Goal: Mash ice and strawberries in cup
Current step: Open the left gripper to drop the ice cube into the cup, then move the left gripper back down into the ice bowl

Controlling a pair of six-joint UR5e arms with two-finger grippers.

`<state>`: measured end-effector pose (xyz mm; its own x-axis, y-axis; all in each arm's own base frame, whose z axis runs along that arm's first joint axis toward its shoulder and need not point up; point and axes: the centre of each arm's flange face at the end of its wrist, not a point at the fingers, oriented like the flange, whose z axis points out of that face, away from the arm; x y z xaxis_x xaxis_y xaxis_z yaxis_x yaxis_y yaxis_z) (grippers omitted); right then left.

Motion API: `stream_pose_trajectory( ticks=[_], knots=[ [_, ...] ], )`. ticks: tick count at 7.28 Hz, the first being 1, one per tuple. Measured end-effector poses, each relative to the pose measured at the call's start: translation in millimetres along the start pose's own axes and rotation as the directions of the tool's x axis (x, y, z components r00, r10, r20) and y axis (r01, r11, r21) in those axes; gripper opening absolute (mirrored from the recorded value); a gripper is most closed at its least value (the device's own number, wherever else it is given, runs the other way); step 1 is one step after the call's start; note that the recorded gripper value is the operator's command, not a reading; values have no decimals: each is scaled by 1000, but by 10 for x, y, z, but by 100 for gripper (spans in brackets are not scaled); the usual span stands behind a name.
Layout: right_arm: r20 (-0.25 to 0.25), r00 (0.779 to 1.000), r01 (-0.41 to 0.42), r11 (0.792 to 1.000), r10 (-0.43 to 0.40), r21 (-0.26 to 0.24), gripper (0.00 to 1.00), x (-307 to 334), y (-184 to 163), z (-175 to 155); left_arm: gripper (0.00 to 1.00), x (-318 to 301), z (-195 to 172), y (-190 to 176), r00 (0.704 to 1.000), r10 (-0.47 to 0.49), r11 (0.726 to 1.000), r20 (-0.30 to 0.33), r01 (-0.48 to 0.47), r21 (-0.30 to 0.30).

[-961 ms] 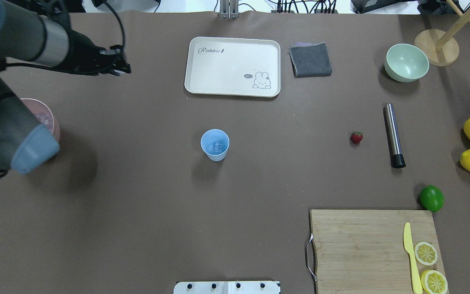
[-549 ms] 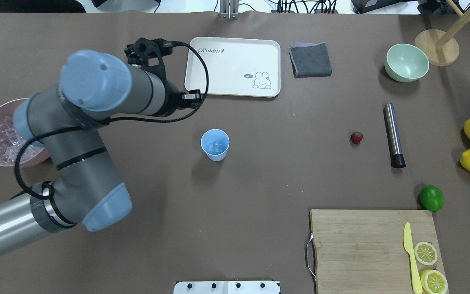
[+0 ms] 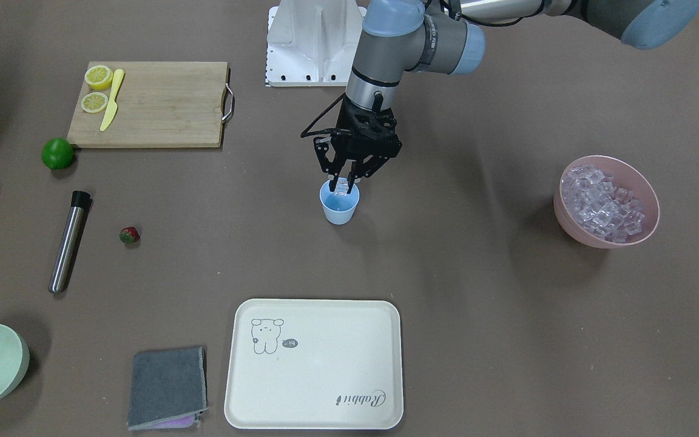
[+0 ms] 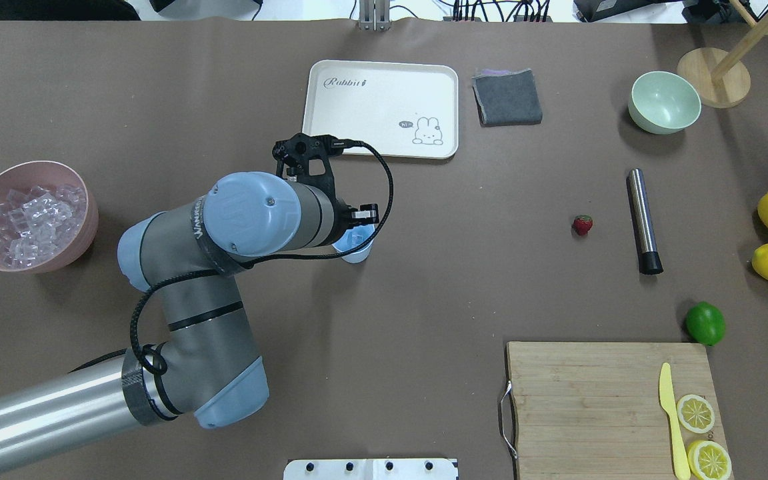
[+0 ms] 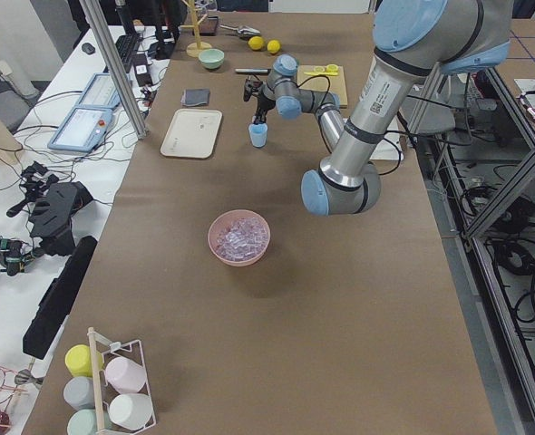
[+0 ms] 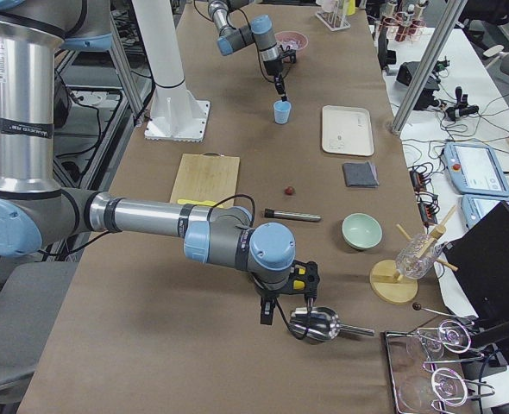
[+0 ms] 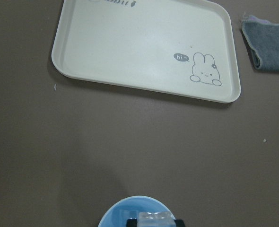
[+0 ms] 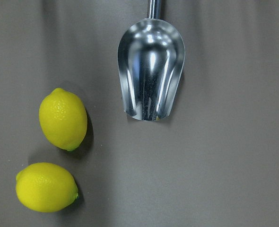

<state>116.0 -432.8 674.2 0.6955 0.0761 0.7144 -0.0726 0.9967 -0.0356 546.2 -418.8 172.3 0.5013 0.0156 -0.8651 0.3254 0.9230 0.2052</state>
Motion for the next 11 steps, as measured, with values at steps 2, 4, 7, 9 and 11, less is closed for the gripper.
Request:
stream_pose_trajectory(
  ticks=[2,4,7,9,11],
  knots=[
    [0,1000,-5,1000,5,-5,100,23,12,23,97,6,111,128,1000,11,1000,16,-11,3],
    [0,1000,-11,1000,11,-11,100,49,30,50,98,19,111,148,1000,18,1000,15,-18,3],
    [1,1000,-14,1000,14,-14,100,64,50,66,97,-122,-165,-158,999,54,999,3,-54,5],
    [4,1000,-11,1000,12,-12,100,55,46,61,97,-940,-645,-811,988,146,989,50,-144,-34],
    [15,1000,-11,1000,11,-11,100,44,46,61,97,-2096,-1172,-1201,958,268,962,99,-260,-81]
  ],
)
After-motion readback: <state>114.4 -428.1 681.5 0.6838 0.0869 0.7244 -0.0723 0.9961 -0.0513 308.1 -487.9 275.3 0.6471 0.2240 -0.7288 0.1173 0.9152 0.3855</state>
